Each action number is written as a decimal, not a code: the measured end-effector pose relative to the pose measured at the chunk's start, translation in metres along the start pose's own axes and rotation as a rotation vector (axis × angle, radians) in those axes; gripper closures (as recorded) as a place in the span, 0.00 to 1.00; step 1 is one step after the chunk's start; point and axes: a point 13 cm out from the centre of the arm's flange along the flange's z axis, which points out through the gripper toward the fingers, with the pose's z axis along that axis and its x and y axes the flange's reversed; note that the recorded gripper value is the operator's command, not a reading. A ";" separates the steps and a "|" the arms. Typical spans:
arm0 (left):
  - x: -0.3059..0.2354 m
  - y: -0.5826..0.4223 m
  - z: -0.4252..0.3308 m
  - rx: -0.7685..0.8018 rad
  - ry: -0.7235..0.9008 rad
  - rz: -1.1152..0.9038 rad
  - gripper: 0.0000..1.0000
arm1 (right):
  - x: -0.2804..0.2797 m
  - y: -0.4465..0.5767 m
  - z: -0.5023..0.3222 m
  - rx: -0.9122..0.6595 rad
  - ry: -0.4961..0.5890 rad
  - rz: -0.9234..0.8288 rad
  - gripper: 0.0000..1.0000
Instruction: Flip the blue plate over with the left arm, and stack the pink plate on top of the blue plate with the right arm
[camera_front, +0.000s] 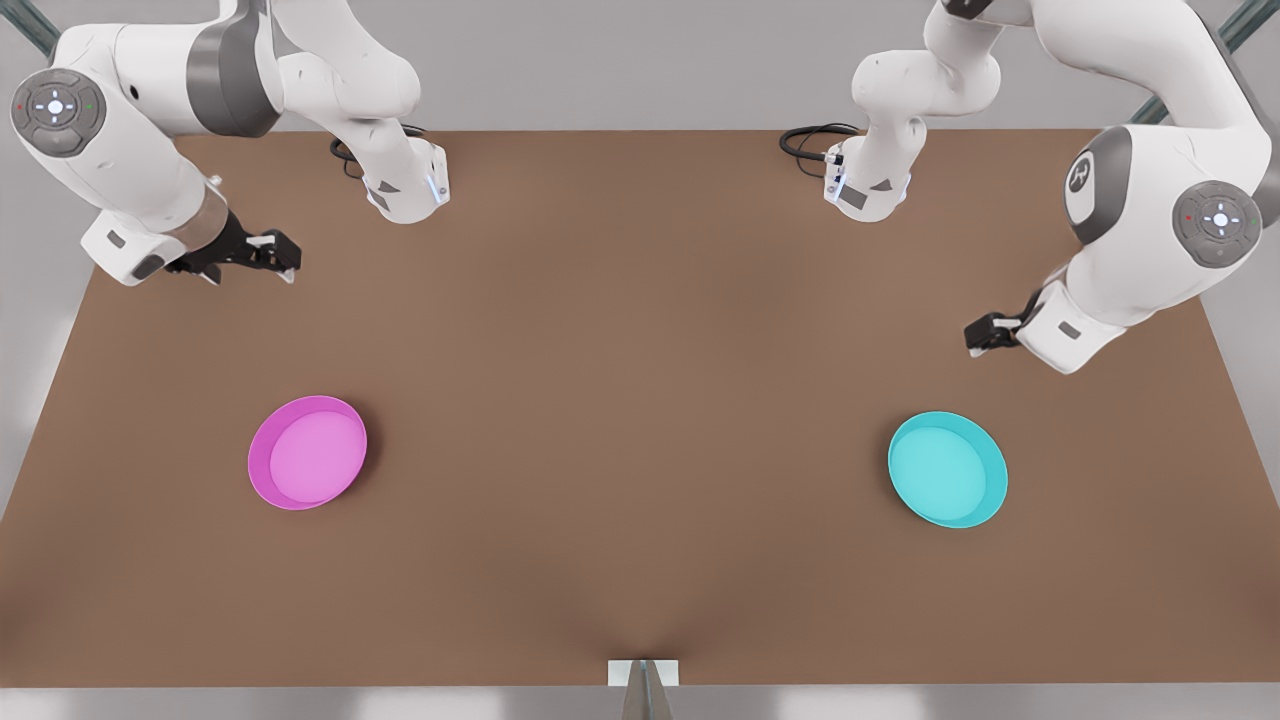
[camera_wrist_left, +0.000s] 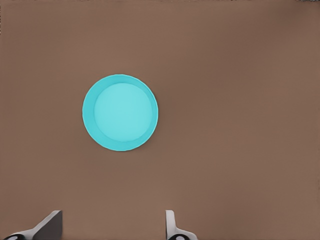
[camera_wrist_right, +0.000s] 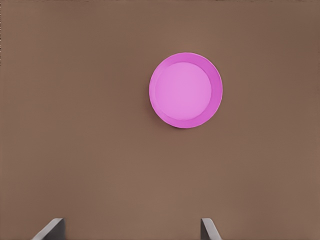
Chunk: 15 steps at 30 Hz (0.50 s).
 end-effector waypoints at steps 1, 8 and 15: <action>-0.001 0.001 0.001 0.000 -0.002 -0.004 0.00 | -0.003 0.001 0.002 0.000 -0.002 -0.002 0.00; -0.066 0.129 0.237 0.194 0.261 -0.249 0.00 | -0.042 -0.039 0.012 -0.025 0.012 0.071 0.00; -0.089 0.181 0.371 0.351 0.209 -0.244 0.00 | -0.061 -0.053 0.038 -0.018 0.087 0.084 0.00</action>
